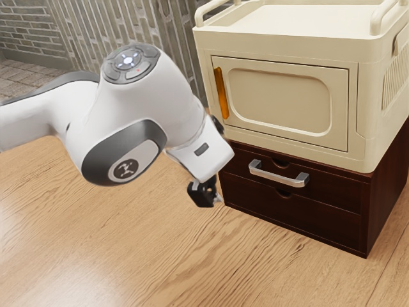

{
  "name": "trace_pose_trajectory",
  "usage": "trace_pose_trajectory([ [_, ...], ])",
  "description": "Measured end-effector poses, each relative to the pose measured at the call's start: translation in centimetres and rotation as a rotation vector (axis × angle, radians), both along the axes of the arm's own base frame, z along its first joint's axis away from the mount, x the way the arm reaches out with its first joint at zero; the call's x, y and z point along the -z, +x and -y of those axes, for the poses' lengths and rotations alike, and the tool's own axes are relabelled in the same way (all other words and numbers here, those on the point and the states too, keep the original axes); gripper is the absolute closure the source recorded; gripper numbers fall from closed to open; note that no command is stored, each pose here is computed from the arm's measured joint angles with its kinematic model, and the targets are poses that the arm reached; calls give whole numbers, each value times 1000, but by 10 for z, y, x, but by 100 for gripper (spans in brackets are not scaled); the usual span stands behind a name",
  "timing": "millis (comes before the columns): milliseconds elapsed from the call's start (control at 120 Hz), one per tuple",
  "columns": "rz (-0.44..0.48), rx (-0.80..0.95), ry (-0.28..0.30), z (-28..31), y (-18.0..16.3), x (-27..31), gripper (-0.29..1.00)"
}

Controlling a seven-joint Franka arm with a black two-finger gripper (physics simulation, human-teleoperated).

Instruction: Pull the drawer handle with one arm to open the drawer

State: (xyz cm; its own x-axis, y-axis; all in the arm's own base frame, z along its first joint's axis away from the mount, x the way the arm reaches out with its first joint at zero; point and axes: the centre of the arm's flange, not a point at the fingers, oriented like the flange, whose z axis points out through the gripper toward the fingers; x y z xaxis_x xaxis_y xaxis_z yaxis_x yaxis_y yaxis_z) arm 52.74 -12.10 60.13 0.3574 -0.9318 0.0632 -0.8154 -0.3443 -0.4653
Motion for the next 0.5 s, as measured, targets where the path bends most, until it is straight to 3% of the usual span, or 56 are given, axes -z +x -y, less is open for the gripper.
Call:
trace_pose_trajectory([
  [500,44,199,76,40,15,23,0],
])
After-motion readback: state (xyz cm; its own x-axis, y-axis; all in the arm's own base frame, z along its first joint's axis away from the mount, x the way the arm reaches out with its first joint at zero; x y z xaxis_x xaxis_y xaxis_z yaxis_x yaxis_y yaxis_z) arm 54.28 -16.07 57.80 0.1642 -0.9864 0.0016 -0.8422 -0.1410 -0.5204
